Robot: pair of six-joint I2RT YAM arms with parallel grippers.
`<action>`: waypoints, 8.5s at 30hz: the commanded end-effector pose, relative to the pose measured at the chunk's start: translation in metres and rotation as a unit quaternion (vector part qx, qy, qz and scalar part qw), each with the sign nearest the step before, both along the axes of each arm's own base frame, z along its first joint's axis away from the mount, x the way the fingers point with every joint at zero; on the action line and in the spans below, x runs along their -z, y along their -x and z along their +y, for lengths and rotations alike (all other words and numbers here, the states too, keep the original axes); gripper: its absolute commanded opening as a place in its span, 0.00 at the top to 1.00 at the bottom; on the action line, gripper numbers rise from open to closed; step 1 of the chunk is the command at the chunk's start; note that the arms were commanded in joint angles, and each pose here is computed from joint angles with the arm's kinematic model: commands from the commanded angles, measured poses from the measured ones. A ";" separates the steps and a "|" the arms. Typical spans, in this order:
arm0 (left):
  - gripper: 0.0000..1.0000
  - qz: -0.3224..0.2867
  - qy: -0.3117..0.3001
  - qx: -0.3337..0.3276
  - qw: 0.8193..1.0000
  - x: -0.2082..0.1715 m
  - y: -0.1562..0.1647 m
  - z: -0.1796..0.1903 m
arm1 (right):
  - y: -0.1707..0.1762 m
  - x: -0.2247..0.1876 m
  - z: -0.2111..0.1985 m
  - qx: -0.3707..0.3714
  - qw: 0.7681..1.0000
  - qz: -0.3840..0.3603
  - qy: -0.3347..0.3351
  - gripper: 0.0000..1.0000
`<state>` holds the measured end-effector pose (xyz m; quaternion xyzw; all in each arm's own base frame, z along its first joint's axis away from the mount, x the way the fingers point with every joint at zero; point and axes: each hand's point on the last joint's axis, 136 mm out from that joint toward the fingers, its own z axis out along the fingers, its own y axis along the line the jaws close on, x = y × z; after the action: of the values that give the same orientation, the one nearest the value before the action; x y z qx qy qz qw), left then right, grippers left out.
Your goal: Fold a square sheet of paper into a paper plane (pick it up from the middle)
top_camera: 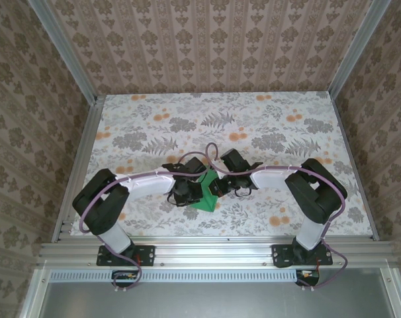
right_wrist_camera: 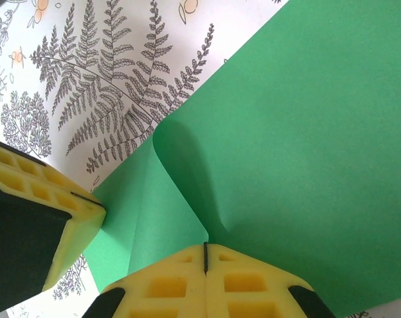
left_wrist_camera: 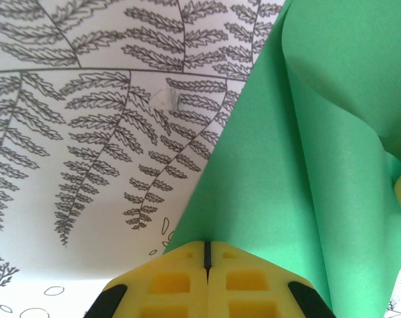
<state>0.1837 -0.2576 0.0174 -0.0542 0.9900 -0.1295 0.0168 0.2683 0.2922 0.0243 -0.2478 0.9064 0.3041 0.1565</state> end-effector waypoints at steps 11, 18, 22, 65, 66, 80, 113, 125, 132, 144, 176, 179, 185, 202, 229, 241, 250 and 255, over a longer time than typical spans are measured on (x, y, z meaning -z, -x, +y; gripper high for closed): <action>1.00 0.004 -0.026 0.014 1.000 0.006 0.003 0.006 | -0.002 0.022 -0.013 0.003 0.999 0.000 0.047 0.93; 1.00 -0.015 -0.015 0.007 1.000 -0.007 -0.003 0.005 | 0.000 0.025 -0.014 0.003 0.999 0.003 0.050 0.93; 0.97 -0.049 0.032 -0.012 0.998 -0.037 -0.021 -0.002 | 0.001 0.024 -0.016 0.005 0.999 0.002 0.050 0.93; 0.97 0.005 0.111 -0.097 0.989 0.024 -0.045 -0.021 | 0.001 0.023 -0.012 0.027 0.999 0.013 0.029 0.92; 0.97 0.005 0.105 -0.096 0.990 0.026 -0.044 -0.020 | 0.000 0.020 -0.012 0.029 0.999 0.012 0.025 0.91; 0.99 0.003 0.080 -0.092 0.993 0.029 -0.036 -0.014 | 0.010 -0.051 -0.022 0.091 0.995 0.027 -0.039 0.69; 1.00 0.000 0.085 -0.072 0.994 0.020 -0.034 -0.016 | 0.062 -0.002 0.000 0.068 0.979 0.193 -0.014 0.84; 1.00 -0.001 0.082 -0.082 0.993 0.021 -0.034 -0.013 | 0.065 -0.036 0.010 0.056 0.987 0.149 -0.018 0.83; 1.00 -0.001 0.084 -0.081 0.993 0.020 -0.034 -0.015 | 0.069 -0.018 0.005 0.055 0.992 0.099 0.063 0.83; 1.00 0.001 0.084 -0.076 0.994 0.022 -0.033 -0.016 | 0.065 -0.009 -0.002 0.062 0.990 0.089 0.093 0.83; 1.00 0.011 0.074 -0.049 0.996 0.025 -0.023 -0.020 | 0.060 0.003 0.000 0.101 0.981 0.157 0.049 0.83; 1.00 0.011 0.072 -0.050 0.996 0.026 -0.023 -0.019 | 0.065 0.011 -0.003 0.100 0.980 0.166 0.051 0.83; 1.00 0.015 0.068 -0.049 0.996 0.029 -0.021 -0.017 | 0.070 0.019 -0.003 0.104 0.977 0.182 0.041 0.82; 1.00 0.015 0.062 -0.052 0.997 0.032 -0.021 -0.015 | 0.068 -0.024 0.005 0.069 0.986 0.149 0.013 0.82; 1.00 0.014 0.055 -0.056 0.997 0.034 -0.020 -0.012 | 0.072 -0.009 -0.026 0.078 0.982 0.128 0.111 0.83; 1.00 0.010 0.059 -0.055 0.997 0.030 -0.023 -0.015 | 0.067 -0.007 0.016 0.068 0.983 0.165 0.039 0.85; 1.00 0.014 0.053 -0.055 0.997 0.033 -0.020 -0.010 | 0.082 0.027 -0.017 0.091 0.973 0.199 0.074 0.86; 1.00 0.016 0.051 -0.054 0.997 0.035 -0.019 -0.010 | 0.081 -0.002 -0.002 0.074 0.978 0.195 0.023 0.85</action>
<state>0.2298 -0.2998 0.0179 -0.1091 0.9578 -0.2614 0.0481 0.1977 0.2917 0.0158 -0.1264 0.9466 0.2966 0.0098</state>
